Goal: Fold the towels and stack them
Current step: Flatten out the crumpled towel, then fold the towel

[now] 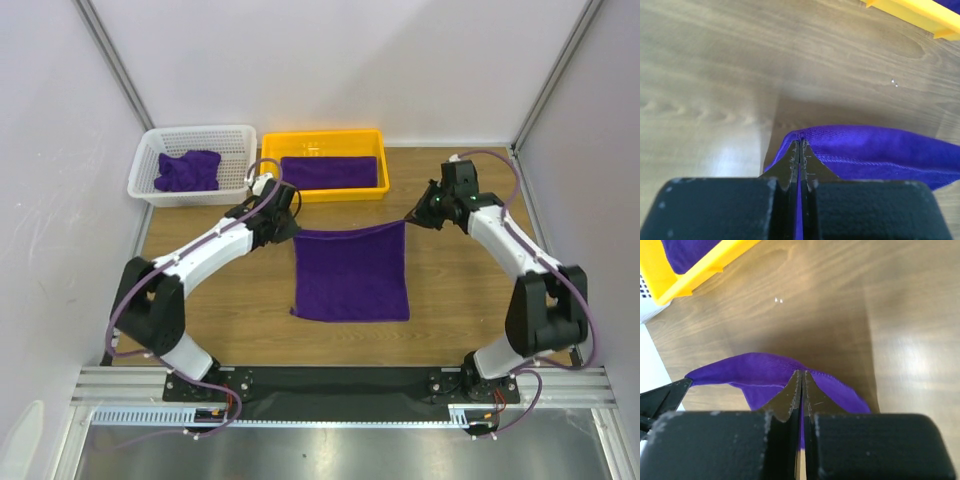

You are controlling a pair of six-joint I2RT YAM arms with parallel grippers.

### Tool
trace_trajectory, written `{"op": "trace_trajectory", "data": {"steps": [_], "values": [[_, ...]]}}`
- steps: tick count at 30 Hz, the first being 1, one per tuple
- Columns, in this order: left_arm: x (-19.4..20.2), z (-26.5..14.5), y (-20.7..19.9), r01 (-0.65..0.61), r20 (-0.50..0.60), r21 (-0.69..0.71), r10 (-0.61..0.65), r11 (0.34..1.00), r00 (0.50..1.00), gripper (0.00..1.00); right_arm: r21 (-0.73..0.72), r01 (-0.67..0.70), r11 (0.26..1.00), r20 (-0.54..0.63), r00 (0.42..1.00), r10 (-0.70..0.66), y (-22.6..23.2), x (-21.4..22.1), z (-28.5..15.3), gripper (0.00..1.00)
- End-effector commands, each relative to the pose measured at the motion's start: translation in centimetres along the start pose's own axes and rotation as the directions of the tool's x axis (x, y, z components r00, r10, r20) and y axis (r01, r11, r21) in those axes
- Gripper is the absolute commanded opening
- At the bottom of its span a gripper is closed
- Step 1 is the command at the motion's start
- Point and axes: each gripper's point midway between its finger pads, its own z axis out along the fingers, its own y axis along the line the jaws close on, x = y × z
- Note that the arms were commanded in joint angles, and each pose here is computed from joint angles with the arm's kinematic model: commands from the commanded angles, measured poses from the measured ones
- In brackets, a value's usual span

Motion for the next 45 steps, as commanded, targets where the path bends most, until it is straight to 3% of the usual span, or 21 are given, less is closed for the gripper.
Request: {"op": "trace_trajectory", "data": {"steps": [1, 9, 18, 28, 35, 45], "values": [[-2.4, 1.4, -3.0, -0.049, 0.051, 0.122, 0.043, 0.991, 0.998, 0.0, -0.088, 0.065, 0.994, 0.062, 0.996, -0.06, 2.1, -3.2, 1.9, 0.0], [-3.4, 6.1, -2.2, -0.057, 0.031, 0.087, 0.055, 0.995, 0.998, 0.0, -0.078, 0.055, 0.995, 0.023, 0.998, -0.053, 1.0, -4.6, 6.4, 0.0], [-1.7, 4.3, -0.7, -0.042, -0.025, 0.11, 0.045, 0.993, 0.999, 0.0, -0.068, 0.041, 0.997, -0.007, 0.999, -0.042, -0.1, -4.6, 5.0, 0.0], [5.0, -0.4, 1.0, -0.066, -0.121, 0.151, 0.084, 0.986, 0.989, 0.0, -0.026, 0.024, 0.999, -0.138, 0.99, -0.028, -2.8, 1.3, 1.0, 0.0], [9.3, -3.3, 2.9, -0.022, -0.178, 0.13, 0.045, 0.991, 0.983, 0.0, 0.018, 0.022, 1.0, -0.213, 0.977, -0.017, -4.9, 5.8, -2.7, 0.0], [12.3, -5.2, 6.5, 0.008, -0.217, 0.091, 0.012, 0.996, 0.976, 0.0, 0.049, -0.016, 0.999, -0.306, 0.952, 0.03, -7.6, 11.4, -5.0, 0.0]]}}
